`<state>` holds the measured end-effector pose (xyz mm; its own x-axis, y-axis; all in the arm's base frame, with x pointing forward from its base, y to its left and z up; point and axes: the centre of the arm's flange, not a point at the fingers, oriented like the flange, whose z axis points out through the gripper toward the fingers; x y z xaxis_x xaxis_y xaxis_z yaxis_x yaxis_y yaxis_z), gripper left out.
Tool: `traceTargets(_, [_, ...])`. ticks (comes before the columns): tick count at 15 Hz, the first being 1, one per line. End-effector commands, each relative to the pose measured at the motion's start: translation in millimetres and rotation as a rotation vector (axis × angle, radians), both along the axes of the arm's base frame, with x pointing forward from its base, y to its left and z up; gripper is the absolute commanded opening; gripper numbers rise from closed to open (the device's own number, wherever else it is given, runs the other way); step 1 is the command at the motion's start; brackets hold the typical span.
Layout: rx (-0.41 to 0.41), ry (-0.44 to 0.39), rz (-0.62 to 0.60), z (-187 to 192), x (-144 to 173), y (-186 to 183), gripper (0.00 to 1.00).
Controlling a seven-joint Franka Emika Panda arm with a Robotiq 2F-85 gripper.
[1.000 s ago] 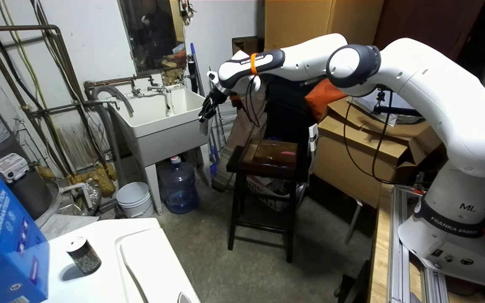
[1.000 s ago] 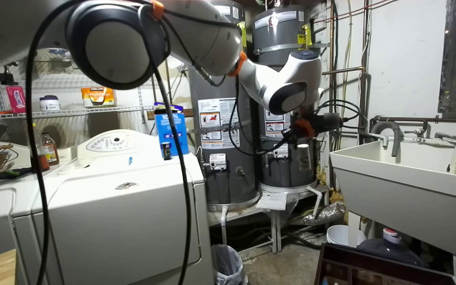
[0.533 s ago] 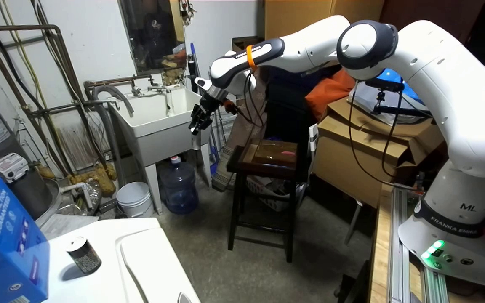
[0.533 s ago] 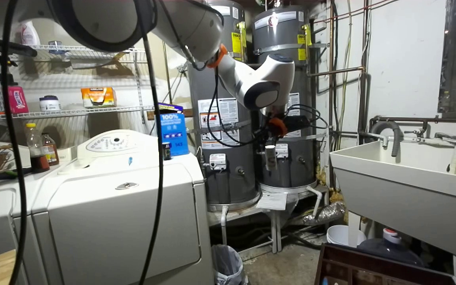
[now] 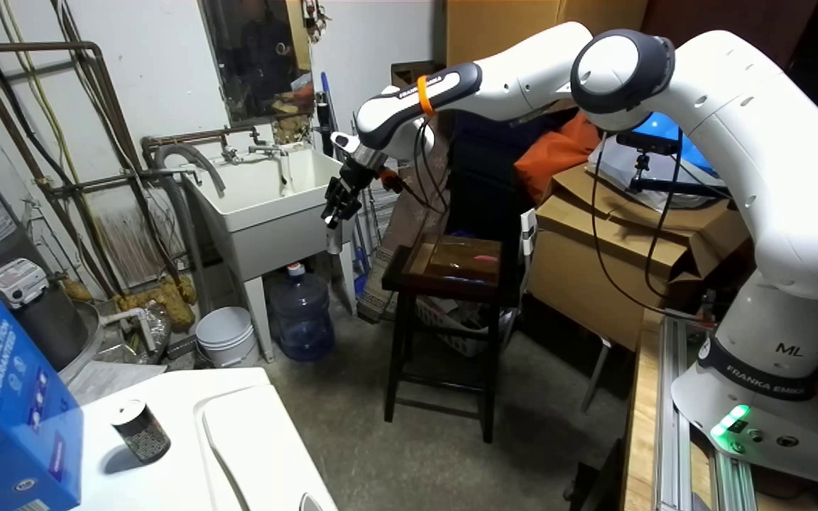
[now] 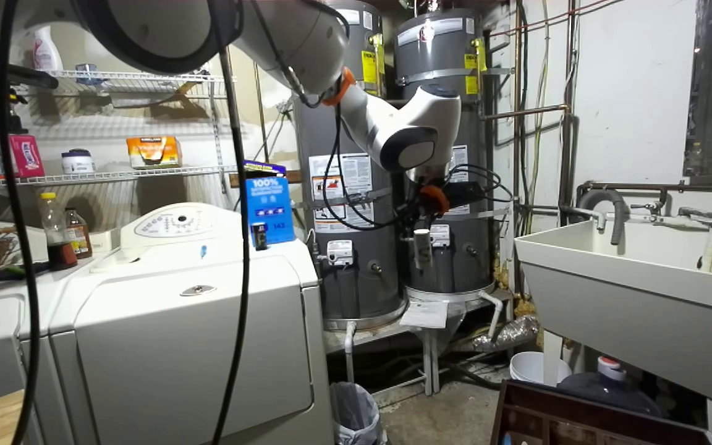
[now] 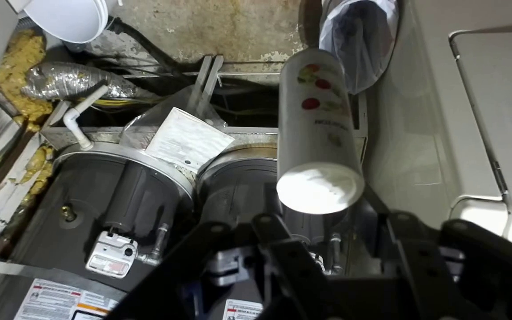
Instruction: Put the white bottle on the washing machine to the left
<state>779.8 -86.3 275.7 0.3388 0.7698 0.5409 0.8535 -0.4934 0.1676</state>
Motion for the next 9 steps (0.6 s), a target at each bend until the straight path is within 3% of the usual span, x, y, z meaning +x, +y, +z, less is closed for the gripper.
traceTargets(1, [-0.058, -0.045, 0.085, 16.9, 9.8, 43.6, 0.19])
traceTargets(6, [-0.096, -0.137, 0.323, 60.0, 2.6, 154.4, 0.19])
traceTargets(9, [-0.092, -0.169, 0.373, 72.8, -21.0, 215.6, 0.19])
